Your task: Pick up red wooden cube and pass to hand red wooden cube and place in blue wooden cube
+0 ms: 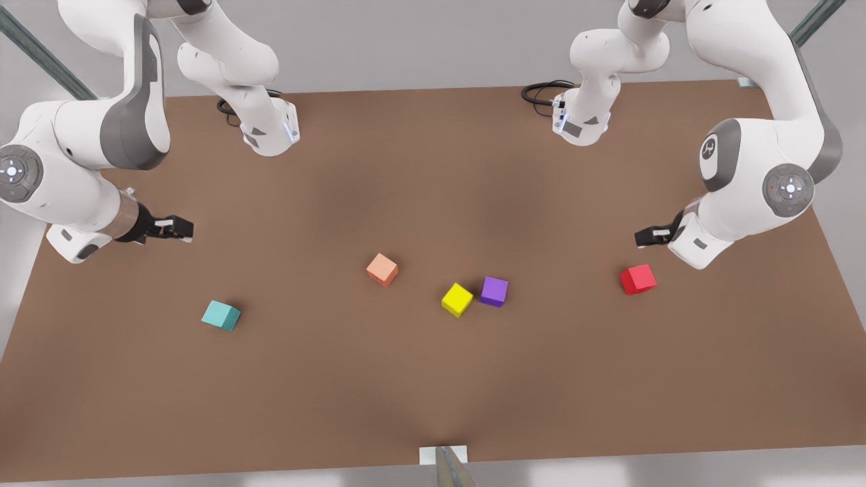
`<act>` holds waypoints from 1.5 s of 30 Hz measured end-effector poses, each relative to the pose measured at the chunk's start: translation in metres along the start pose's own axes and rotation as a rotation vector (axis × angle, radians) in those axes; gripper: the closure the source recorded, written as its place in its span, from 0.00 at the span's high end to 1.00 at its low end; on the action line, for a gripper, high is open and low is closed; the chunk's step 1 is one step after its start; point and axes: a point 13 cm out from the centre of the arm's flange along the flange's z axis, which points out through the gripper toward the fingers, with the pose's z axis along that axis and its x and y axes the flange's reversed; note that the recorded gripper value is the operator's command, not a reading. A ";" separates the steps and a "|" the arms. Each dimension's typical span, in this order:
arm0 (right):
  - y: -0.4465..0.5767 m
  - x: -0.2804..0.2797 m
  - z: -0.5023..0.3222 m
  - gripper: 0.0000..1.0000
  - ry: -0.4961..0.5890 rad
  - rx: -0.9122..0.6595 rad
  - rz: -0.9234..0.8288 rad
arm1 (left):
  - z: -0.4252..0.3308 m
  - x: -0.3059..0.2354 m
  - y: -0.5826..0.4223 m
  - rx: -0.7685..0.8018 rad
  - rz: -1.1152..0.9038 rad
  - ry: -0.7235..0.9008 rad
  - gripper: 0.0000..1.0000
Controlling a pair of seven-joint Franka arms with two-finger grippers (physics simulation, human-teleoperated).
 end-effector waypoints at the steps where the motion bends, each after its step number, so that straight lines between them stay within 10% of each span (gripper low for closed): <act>1: 0.000 -0.001 0.000 1.00 -0.003 0.000 0.000 | 0.000 -0.001 0.000 0.001 -0.001 -0.004 1.00; 12: 0.003 -0.005 0.002 1.00 -0.013 -0.010 -0.004 | 0.260 -0.047 0.111 -0.027 -0.212 0.133 1.00; 34: 0.006 -0.006 0.008 1.00 -0.003 -0.011 -0.016 | 0.358 -0.053 0.113 0.009 -0.047 0.034 1.00; 38: 0.007 -0.006 0.009 1.00 -0.002 -0.011 -0.017 | 0.366 -0.052 0.113 0.008 -0.025 0.039 0.70; 45: 0.007 -0.007 0.009 1.00 -0.002 -0.011 -0.019 | 0.283 -0.120 0.049 0.159 -0.040 -0.083 0.65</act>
